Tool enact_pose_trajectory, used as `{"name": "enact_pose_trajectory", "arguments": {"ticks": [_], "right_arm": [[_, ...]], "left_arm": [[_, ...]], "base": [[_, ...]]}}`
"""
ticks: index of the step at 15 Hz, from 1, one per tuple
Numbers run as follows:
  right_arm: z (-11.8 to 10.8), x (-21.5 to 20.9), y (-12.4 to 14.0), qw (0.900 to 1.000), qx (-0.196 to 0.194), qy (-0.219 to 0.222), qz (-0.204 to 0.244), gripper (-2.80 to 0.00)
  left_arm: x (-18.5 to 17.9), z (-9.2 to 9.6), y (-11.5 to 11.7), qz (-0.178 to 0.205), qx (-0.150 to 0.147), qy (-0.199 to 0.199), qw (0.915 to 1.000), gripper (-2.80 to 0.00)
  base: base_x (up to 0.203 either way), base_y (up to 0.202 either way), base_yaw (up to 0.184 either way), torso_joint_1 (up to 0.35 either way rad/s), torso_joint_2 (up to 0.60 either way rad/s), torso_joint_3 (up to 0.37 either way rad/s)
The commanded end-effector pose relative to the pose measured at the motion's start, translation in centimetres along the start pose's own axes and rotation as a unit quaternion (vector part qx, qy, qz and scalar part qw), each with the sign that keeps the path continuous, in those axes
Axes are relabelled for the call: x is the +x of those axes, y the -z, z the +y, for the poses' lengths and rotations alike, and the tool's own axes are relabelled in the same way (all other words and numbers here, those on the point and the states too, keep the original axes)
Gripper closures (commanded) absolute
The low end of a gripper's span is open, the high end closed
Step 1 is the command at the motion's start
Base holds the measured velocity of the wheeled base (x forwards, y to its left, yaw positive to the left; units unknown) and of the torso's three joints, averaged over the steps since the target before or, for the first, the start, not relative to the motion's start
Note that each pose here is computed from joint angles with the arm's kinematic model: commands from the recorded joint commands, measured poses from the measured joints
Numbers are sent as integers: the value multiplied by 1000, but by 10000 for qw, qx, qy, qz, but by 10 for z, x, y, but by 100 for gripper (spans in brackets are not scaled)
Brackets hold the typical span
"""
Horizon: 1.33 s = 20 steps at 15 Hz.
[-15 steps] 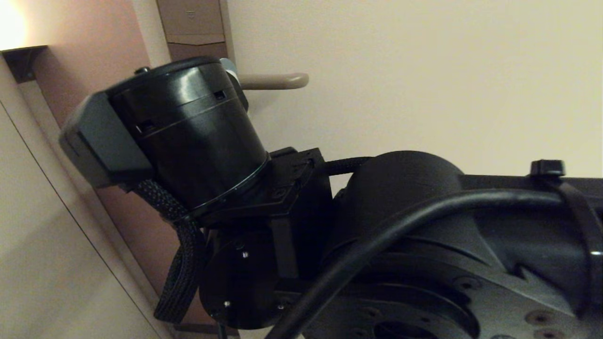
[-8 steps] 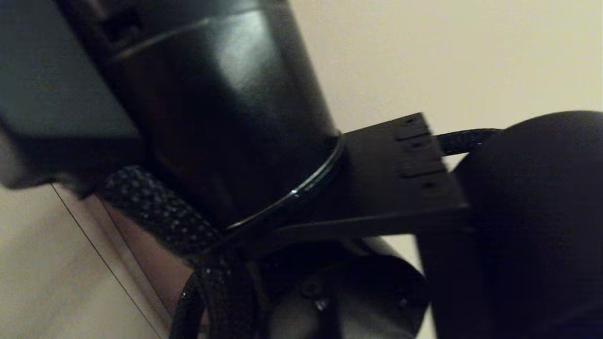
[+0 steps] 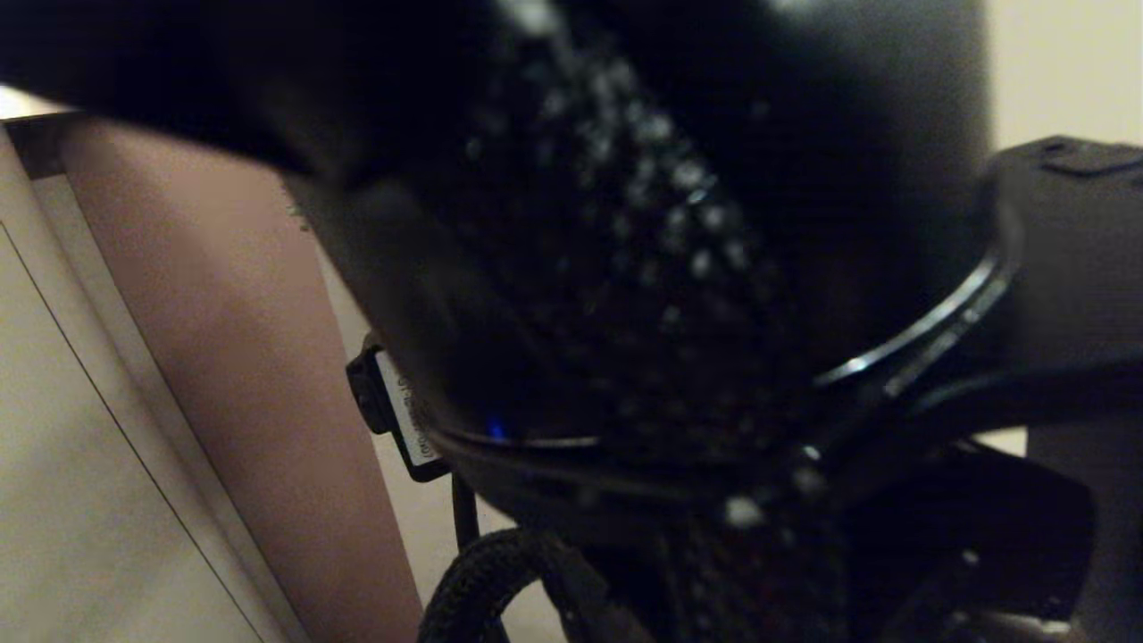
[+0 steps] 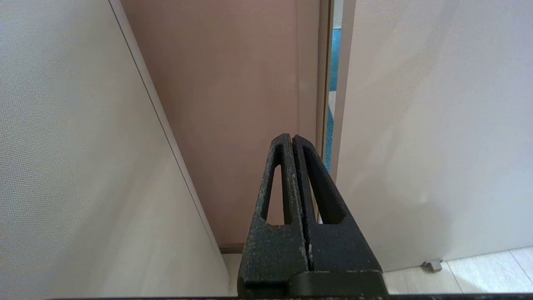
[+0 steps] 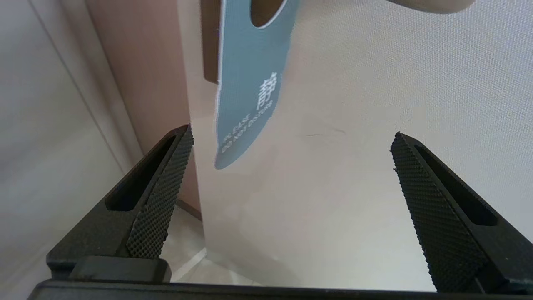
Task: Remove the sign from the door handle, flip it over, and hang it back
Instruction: Hang the sign back with the other side facing out
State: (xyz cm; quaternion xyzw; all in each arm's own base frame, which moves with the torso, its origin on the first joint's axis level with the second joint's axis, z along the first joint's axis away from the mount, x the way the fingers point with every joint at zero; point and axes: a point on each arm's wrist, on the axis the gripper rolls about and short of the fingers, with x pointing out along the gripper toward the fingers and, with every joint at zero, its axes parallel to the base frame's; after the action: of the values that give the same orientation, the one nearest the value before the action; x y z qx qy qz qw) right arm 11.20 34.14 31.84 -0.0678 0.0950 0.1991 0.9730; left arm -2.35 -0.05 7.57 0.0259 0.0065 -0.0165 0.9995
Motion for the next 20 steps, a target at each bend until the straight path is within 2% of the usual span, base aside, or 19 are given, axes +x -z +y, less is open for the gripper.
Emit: {"name": "enact_pose_trajectory", "arguments": {"ticks": [1,7,8,9,14,20], "right_arm": [[-1,-7,-3,10000,40,-38,-50,-280],[4,-10,3,10000,2,-78,-8,-280],[4,-9,5,10000,-9,-69,8,-243],[4,-9,5,10000,24,-67,8,0],[13,0,12,9999,136,-22,72,0],[27,13,10,9992,369,-29,-133,0]], "left_arm": [[0,0,0,0,1,-2,10000,0],[0,0,0,0,1,5,10000,0],[0,0,0,0,1,-2,10000,0],[0,0,0,0,1,-2,10000,0],[0,0,0,0,1,2,10000,0],[0,0,0,0,1,5,10000,0]], "base": [[0,0,0,0,0,0],[0,0,0,0,0,0],[0,0,0,0,0,0],[0,0,0,0,0,0],[0,0,0,0,0,0],[0,0,0,0,0,0]]}}
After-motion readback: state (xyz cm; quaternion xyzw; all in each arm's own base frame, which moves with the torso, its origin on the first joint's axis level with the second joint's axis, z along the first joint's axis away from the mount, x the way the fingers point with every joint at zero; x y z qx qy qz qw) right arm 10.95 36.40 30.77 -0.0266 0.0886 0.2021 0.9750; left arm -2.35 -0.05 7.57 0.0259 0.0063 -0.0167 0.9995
